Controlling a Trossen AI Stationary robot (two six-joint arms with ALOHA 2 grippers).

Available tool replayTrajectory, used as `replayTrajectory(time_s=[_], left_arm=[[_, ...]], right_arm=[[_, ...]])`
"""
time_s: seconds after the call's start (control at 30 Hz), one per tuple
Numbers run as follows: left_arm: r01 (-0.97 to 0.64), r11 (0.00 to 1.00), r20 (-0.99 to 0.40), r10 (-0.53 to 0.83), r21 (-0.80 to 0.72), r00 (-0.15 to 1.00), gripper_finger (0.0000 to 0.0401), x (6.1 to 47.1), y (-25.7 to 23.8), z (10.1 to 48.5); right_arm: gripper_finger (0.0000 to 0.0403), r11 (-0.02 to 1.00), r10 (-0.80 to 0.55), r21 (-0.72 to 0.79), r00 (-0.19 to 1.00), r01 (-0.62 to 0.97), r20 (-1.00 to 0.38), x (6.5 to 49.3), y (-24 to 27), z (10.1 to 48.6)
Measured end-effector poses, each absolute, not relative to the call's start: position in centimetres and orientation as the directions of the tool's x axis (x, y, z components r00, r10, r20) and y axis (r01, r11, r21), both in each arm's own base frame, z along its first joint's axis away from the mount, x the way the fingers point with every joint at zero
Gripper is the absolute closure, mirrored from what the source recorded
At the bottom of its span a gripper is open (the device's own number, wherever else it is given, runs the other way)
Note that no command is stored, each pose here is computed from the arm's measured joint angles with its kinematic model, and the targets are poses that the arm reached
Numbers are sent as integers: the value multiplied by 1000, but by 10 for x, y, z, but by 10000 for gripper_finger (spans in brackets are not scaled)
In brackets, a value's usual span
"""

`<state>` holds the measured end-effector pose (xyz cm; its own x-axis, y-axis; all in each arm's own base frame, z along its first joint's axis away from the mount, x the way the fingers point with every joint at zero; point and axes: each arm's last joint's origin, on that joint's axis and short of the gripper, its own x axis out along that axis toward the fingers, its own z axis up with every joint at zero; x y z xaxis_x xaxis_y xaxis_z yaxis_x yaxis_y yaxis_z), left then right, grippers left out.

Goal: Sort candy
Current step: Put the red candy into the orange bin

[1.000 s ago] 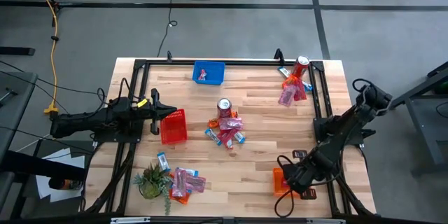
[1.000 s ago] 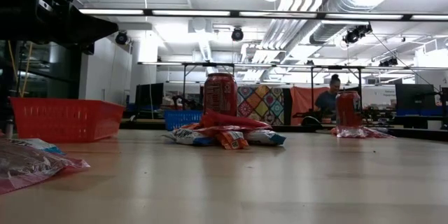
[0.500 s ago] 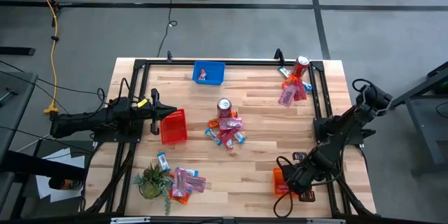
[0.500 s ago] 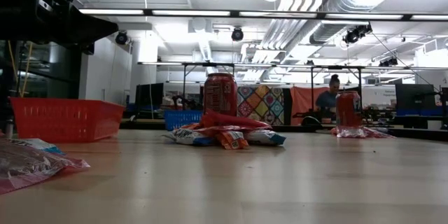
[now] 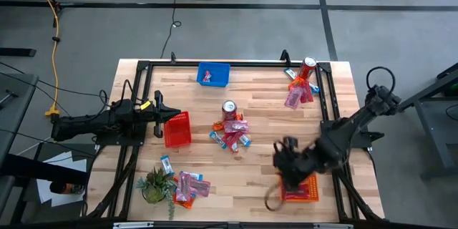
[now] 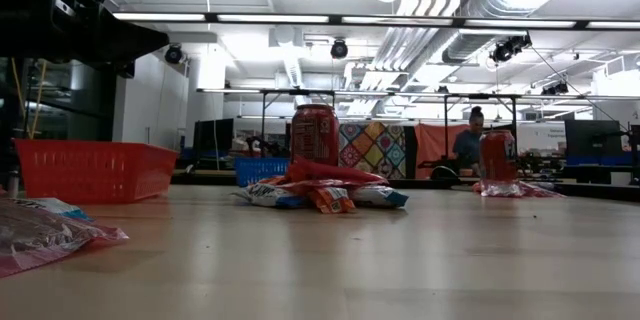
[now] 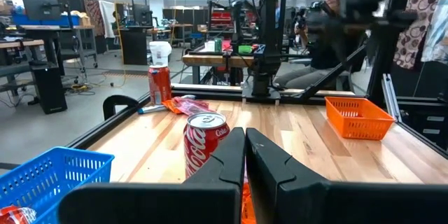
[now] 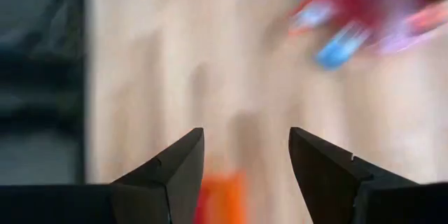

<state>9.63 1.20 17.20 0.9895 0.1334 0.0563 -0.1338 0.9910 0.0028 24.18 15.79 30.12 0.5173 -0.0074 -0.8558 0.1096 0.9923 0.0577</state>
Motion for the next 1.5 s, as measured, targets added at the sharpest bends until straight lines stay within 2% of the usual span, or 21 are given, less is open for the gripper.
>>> replayTrajectory(time_s=[0.1,0.2,0.47,0.73,0.87,0.97,1.07,1.17,1.23,1.37,1.5], left_arm=[[-134,991,56,133,2,989,401,96,12,172],[-134,991,56,134,2,989,401,96,12,172],[-134,991,56,133,3,989,401,96,12,172],[-134,991,77,134,-1,988,401,96,12,174],[-86,980,160,116,-181,980,401,95,11,182],[-9,928,264,115,-374,958,401,93,11,192],[48,881,359,141,-470,923,400,90,11,204],[21,830,235,134,-557,963,384,96,11,210],[-12,828,137,107,-560,985,361,102,10,219],[-63,860,-32,55,-507,998,296,127,8,244],[-134,871,-309,-21,-472,951,227,167,3,247]], right_arm=[[198,971,-147,-14,554,238,-820,260,126,306],[198,940,-223,-18,572,341,-789,274,95,301],[198,860,-204,175,637,479,-743,281,36,283],[198,761,-219,381,761,525,-611,280,21,302],[198,723,-215,452,791,523,-573,274,21,312],[198,704,-214,481,802,522,-557,266,20,320],[198,699,-237,481,805,530,-543,257,18,327],[198,685,-296,445,778,578,-554,245,12,331],[198,671,-336,406,743,620,-580,236,7,331],[198,638,-385,332,662,694,-643,218,-6,330],[198,637,-412,254,600,728,-686,200,-15,331]])
